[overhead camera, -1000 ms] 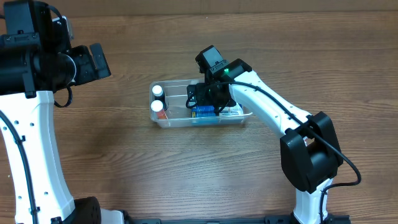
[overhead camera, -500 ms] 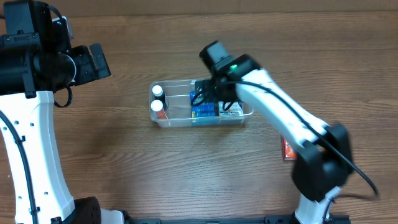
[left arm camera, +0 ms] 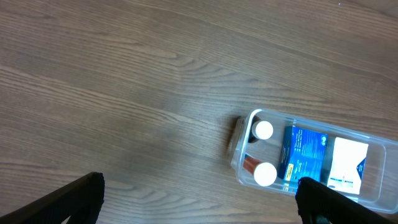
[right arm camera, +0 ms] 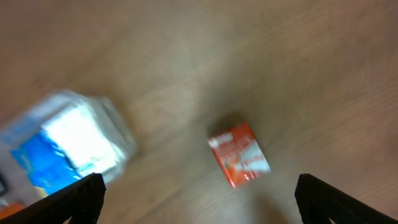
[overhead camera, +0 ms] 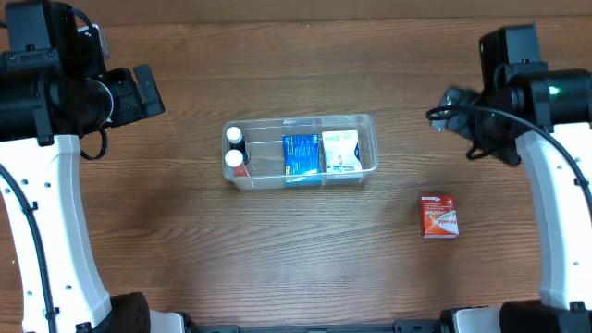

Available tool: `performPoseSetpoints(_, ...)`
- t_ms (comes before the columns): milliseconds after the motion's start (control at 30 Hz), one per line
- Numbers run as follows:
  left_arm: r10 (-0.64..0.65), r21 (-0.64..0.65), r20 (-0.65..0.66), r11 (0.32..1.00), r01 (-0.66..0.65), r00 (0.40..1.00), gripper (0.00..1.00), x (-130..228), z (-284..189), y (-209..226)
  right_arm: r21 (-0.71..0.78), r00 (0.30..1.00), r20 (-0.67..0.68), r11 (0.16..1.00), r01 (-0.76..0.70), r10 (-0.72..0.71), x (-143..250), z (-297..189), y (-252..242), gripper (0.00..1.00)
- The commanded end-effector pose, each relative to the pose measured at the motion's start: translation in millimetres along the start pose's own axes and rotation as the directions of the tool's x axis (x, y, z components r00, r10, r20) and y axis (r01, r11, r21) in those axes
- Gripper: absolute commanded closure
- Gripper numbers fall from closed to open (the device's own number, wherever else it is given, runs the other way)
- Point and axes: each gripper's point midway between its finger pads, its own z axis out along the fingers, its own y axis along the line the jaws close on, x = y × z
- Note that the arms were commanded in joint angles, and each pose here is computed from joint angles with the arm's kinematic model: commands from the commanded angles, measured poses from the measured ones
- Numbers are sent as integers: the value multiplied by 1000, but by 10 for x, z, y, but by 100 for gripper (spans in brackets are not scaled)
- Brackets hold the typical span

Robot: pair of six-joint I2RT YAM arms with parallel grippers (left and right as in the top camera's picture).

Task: Pack container
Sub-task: 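Move the right gripper down onto the red Panadol box and grasp it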

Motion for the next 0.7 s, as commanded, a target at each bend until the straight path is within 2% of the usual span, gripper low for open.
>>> performPoseSetpoints(0,14,8,-16,1000,-14,1000,0,24,37,-14,-52,998,-54,998,-18,16,313,91,-51,0)
performPoseSetpoints(167,14,8,-16,1000,-14,1000,0,23,37,-14,-177,997,-51,982,-69,61,742,409,-74,0)
performPoseSetpoints(367,14,8,-16,1000,-14,1000,0,23,37,-14,-144,995,-32,985,-96,92,755,895,-319,0)
performPoseSetpoints(467,14,8,-16,1000,-14,1000,0,24,37,-14,-107,997,-58,993,-58,52,694,1063,-457,0)
performPoseSetpoints(667,14,8,-16,1000,-13,1000,0,24,37,-14,-35,976,-174,991,125,-130,752,1403,-661,0)
